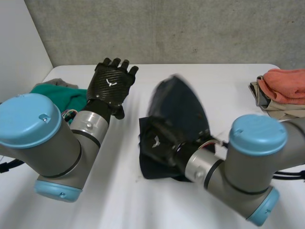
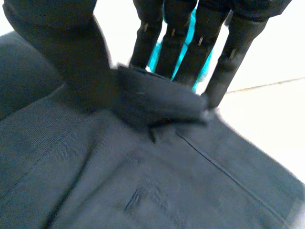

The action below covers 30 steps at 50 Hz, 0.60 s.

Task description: Fold the laundry.

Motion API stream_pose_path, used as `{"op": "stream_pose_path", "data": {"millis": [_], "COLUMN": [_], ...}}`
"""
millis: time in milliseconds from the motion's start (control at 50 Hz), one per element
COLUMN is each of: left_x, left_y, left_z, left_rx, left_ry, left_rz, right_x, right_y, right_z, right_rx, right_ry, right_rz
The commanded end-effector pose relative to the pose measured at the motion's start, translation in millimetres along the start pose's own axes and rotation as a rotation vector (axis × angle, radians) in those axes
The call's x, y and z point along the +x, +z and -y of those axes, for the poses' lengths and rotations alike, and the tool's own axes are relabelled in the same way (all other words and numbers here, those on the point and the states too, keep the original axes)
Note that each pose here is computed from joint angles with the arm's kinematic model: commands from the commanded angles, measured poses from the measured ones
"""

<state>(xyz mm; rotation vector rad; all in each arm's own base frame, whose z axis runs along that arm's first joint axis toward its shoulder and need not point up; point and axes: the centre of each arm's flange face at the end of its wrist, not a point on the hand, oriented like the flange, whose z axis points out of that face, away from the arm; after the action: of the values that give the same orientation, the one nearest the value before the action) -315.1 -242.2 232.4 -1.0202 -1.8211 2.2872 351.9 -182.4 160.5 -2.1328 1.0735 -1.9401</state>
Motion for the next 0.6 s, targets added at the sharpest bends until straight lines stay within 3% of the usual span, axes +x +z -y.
{"op": "stream_pose_path", "data": {"millis": [20,60,80,140,160,240,340,460,600], "left_x": [-6.7,-11.9,-13.6,-16.9,-18.1,-8.3,34.9,68.8,85.7], "left_y": [6.9,13.1,15.0,20.5,21.9,28.6,28.6,30.6,28.9], "left_z": [9.0,17.8,21.0,34.6,38.3,49.9,37.1,-9.4,-50.2], "left_rx": [0.035,0.066,0.077,0.119,0.130,0.150,0.035,-0.208,-0.381], "left_ry": [-0.072,-0.101,-0.109,-0.147,-0.157,-0.224,-0.263,-0.238,-0.197], "left_rz": [0.022,0.039,0.045,0.057,0.060,0.021,-0.108,-0.204,-0.228], "right_x": [15.0,29.5,43.4,61.1,73.1,107.3,120.3,105.4,77.1], "right_y": [-4.9,-10.6,-16.4,-22.7,-26.2,-43.7,-55.5,-33.0,-16.8], "right_z": [11.0,12.4,11.7,9.5,3.1,-32.4,-63.6,-93.6,-118.3], "right_rx": [0.028,0.031,0.036,0.040,0.033,-0.063,-0.240,-0.385,-0.463], "right_ry": [0.058,0.169,0.319,0.499,0.626,0.824,0.902,0.997,1.076], "right_rz": [-0.024,-0.065,-0.105,-0.160,-0.199,-0.365,-0.440,-0.343,-0.242]}}
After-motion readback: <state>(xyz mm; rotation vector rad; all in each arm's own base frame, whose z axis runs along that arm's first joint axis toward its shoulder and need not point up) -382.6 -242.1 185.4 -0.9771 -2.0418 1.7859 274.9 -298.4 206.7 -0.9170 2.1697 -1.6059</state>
